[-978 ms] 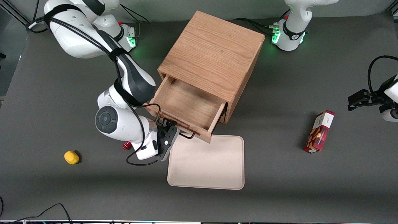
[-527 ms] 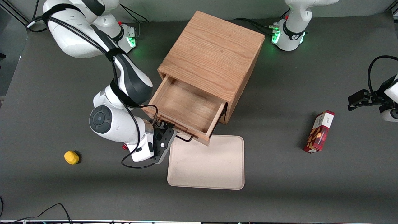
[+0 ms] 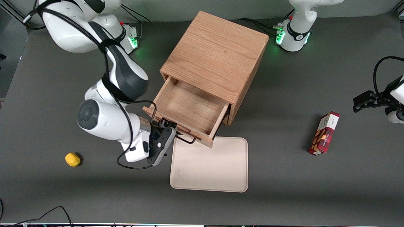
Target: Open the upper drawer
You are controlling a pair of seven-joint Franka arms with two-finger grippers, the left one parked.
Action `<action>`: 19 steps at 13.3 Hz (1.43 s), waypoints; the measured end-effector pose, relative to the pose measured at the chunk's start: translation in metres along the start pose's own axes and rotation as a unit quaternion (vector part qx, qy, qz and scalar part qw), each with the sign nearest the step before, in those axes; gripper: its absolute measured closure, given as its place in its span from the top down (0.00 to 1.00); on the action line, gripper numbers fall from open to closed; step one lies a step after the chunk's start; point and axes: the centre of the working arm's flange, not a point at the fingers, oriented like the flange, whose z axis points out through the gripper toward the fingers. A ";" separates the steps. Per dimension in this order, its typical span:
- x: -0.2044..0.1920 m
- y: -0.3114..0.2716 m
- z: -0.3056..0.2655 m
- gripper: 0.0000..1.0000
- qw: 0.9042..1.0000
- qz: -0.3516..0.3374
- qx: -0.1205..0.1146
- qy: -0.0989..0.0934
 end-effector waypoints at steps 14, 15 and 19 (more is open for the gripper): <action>-0.164 0.000 -0.242 1.00 0.925 0.322 -0.190 -0.068; -0.177 0.005 -0.248 1.00 0.916 0.346 -0.192 -0.070; -0.225 0.044 -0.269 1.00 0.883 0.419 -0.200 -0.068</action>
